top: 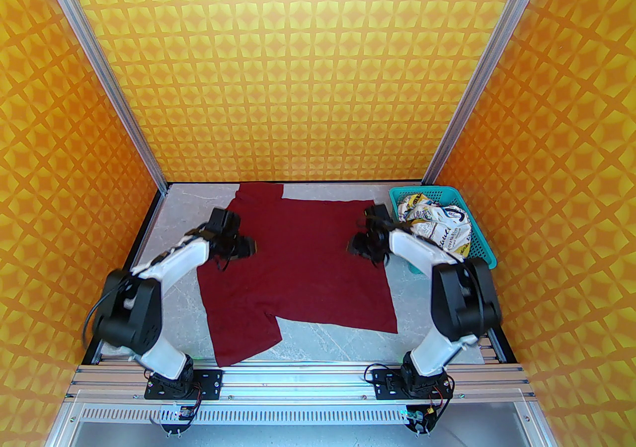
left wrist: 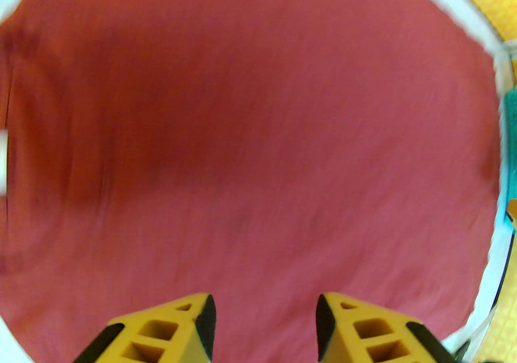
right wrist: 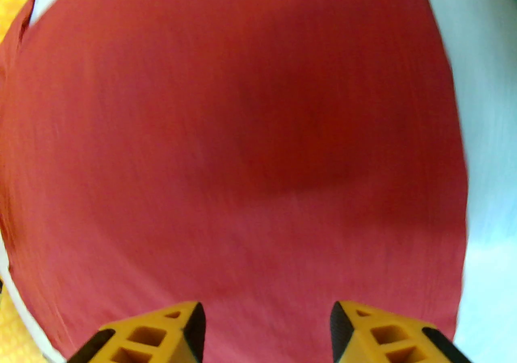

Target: Fold and stack the mixed laundry pile

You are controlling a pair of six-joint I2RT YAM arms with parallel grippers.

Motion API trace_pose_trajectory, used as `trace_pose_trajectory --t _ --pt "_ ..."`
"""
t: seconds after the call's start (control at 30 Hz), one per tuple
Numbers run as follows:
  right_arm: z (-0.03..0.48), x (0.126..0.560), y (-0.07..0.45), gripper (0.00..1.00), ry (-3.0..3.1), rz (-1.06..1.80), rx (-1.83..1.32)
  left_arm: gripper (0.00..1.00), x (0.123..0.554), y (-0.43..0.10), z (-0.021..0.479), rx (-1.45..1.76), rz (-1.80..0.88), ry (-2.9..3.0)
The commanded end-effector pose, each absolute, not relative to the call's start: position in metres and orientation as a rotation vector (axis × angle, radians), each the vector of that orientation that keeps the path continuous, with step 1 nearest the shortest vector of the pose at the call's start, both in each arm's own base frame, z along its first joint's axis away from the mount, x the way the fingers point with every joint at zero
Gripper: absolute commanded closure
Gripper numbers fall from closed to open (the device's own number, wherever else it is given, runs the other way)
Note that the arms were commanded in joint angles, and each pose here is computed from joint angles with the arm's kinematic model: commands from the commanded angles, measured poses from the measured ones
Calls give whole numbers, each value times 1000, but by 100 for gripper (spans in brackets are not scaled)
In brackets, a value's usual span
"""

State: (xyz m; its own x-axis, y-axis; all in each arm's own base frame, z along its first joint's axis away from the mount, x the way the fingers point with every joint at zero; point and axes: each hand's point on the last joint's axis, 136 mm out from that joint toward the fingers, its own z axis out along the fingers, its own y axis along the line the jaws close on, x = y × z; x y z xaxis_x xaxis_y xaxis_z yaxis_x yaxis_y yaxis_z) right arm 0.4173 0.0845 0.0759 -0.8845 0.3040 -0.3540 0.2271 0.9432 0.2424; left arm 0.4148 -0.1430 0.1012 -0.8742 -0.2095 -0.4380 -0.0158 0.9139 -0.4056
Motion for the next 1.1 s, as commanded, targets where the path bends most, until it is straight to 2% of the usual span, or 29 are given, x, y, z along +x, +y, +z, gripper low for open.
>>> trace_pose_trajectory --t 0.0,0.2,0.37,0.8,1.07 --pt "78 456 71 51 2663 131 362 54 461 -140 114 -154 -595 2477" --pt "59 515 54 64 2668 78 417 54 513 -139 90 -151 -629 2458" --pt "43 545 45 76 2674 74 468 54 548 -143 66 -164 -662 2467" --pt "-4 604 57 78 2676 254 580 55 607 -143 20 -268 -756 2469" --pt "6 645 62 77 2550 391 563 54 640 -139 15 -271 -805 2443"
